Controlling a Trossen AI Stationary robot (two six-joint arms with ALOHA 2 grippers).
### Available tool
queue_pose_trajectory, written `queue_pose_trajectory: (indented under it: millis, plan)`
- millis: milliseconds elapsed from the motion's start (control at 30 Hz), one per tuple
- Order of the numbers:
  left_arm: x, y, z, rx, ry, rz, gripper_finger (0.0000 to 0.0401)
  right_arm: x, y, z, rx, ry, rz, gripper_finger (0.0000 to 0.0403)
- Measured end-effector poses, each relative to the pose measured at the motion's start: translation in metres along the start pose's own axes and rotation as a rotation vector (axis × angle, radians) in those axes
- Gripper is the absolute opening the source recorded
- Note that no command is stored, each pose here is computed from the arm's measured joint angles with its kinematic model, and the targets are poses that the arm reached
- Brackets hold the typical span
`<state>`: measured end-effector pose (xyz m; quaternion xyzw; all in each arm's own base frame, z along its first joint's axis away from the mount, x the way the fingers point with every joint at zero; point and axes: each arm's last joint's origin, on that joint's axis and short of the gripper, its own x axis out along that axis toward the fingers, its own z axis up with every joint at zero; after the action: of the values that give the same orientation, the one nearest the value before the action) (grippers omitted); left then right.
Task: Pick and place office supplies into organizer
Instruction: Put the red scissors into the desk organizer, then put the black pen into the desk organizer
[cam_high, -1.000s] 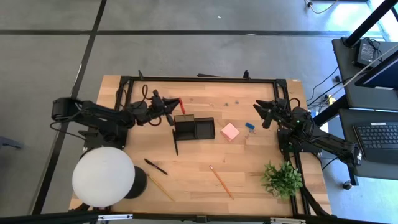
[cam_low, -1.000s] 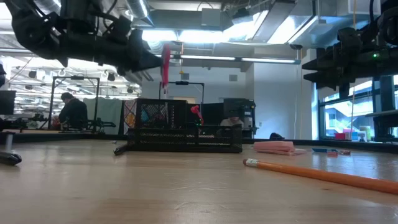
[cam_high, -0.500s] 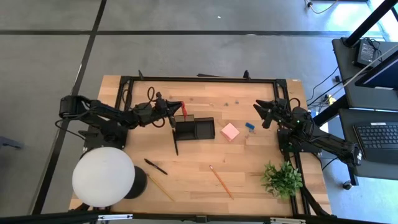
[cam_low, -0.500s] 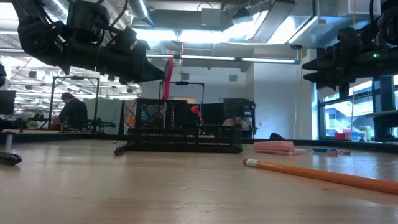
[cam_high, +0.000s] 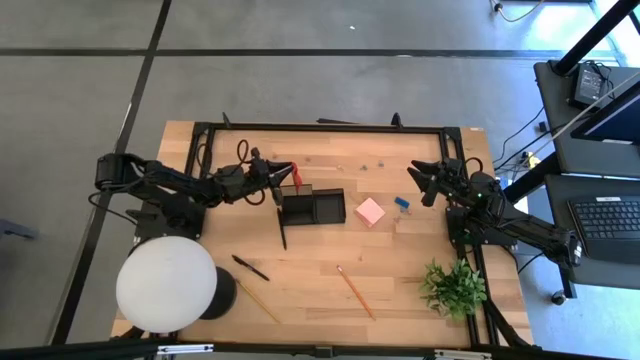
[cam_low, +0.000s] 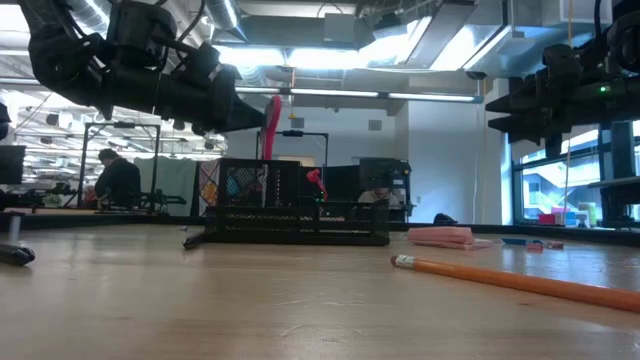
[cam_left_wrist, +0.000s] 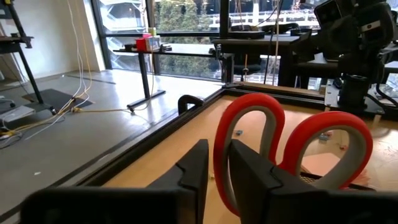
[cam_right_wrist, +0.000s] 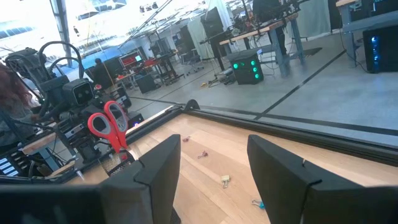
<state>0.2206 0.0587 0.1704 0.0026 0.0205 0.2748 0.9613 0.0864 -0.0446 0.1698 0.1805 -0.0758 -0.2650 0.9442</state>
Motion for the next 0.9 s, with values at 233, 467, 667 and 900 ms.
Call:
queue_pose_trajectory:
  millis: [233,467,667,900]
  plan:
    - [0.0000,-0.0001,0.0001,0.000,0.000,-0.005,0.0066,0.0000,0.0000,0.0000,-0.002,0.000,0.000,0.0191]
    - [-0.0001,-0.0018,-0.0023,-0.012,0.025,-0.061,0.0066,0.0000,0.0000,0.0000,-0.002,0.000,0.000,0.0190]
    - [-0.0004,-0.0022,-0.0078,-0.031,0.081,-0.077,0.0066,0.0000,0.0000,0.0001,0.001,0.000,0.000,0.0190]
    - [-0.0004,-0.0022,-0.0084,-0.045,0.088,-0.076,0.0066,0.0000,0.0000,0.0001,0.002,0.000,0.000,0.0190]
